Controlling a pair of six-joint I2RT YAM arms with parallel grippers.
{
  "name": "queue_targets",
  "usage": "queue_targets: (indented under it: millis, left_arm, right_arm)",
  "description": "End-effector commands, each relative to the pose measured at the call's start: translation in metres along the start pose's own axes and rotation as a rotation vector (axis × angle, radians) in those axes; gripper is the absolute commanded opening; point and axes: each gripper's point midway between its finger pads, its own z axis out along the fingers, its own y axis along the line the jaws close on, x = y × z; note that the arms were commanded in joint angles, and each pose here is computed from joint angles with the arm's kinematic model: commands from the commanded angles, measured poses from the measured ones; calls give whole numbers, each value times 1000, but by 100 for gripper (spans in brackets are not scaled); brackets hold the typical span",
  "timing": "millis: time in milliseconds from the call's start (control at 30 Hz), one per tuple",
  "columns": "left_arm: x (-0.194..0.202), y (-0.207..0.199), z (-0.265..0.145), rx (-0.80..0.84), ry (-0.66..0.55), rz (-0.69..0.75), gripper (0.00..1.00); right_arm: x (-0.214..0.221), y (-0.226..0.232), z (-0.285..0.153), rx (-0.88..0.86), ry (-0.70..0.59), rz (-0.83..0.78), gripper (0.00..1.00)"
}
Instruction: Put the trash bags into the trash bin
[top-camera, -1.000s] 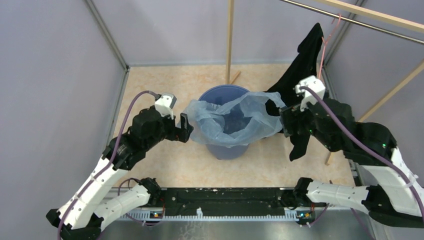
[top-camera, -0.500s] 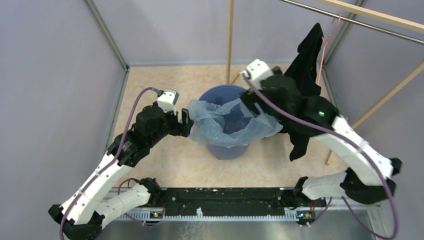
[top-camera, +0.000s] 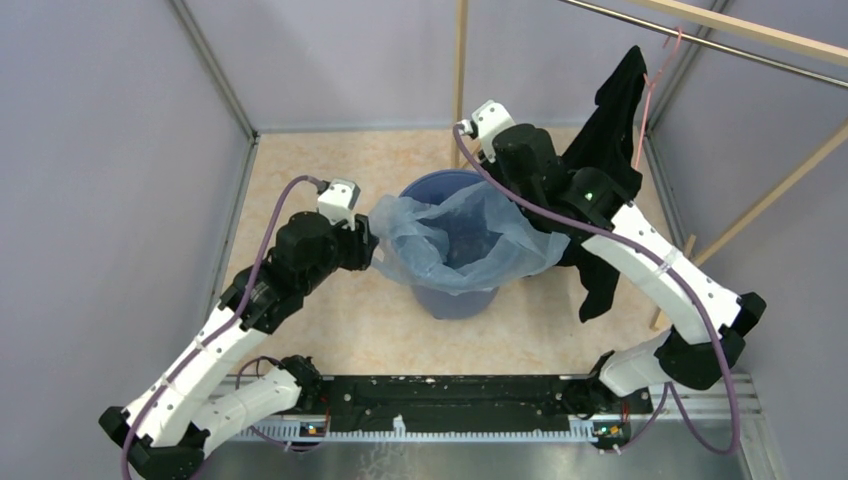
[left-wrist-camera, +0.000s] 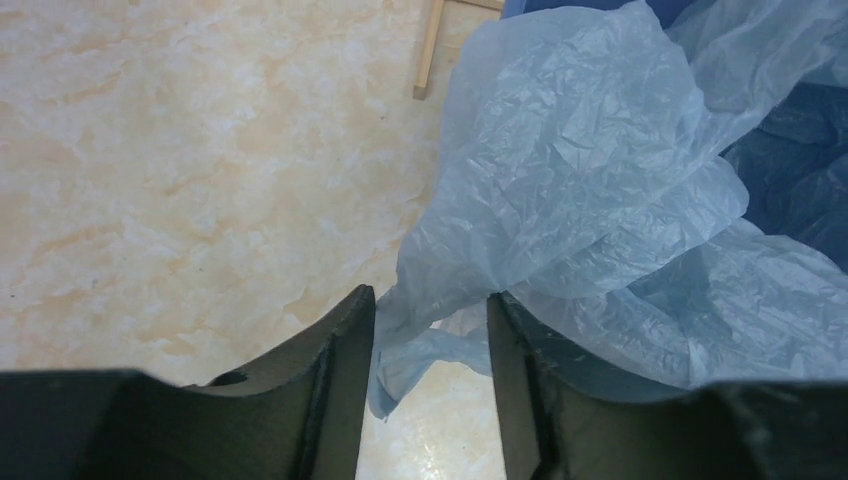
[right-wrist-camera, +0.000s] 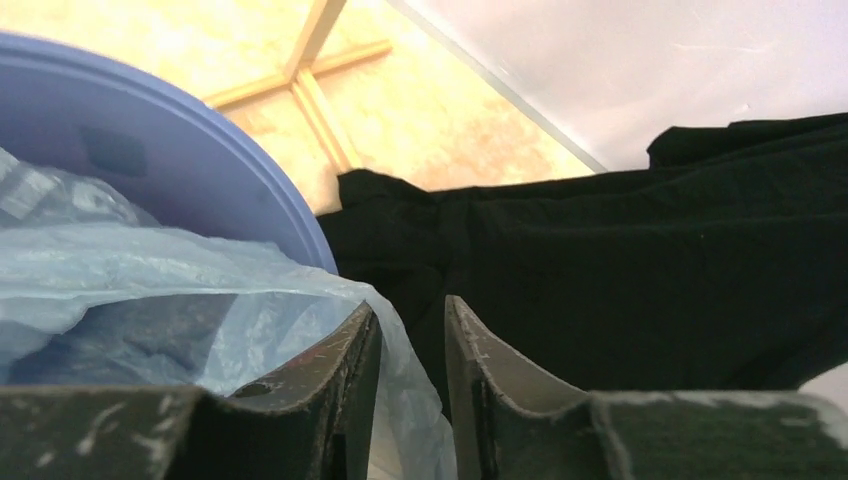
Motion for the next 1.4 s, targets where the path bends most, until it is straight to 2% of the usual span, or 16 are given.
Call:
queue_targets:
  millis: [0,200,300,433,533,700,867,1033,1233,1367]
  left_arm:
    - [-20,1,4,-9,-70,5,47]
    - [-29,4,8,-33,-76,-6,30]
    - [-33,4,9,-37,-64,-11,23]
    - [-35,8,6,-63,-40,-18,23]
    - [-41,8,-2,-62,-42,-6,30]
    - [-53,14,-5,-96,-69,14,15]
    - [-73,11,12,-113,-91,20,14]
    - [-83,29,39,-195,-53,-36,15]
    - [-57,54,73,-133,46,-127,9]
    - [-29,45,80,-23,98,-197,6]
  right_arm:
    - [-25,-12,-6,-25,-115,112,23]
    - [-26,-9,20,-92,-130,236,5]
    - [-26,-9,36,-125,-136,302,0]
    - [-29,-6,53,-157,-138,343,0]
    - [-30,1,66,-179,-128,345,0]
    - [-20,-1,84,-164,-91,367,0]
    - [8,-9,95,-137,-37,389,0]
    - [30,-16,100,-141,-7,452,0]
    - [8,1,99,-260,-68,499,0]
    - [7,9,107,-286,-67,531,0]
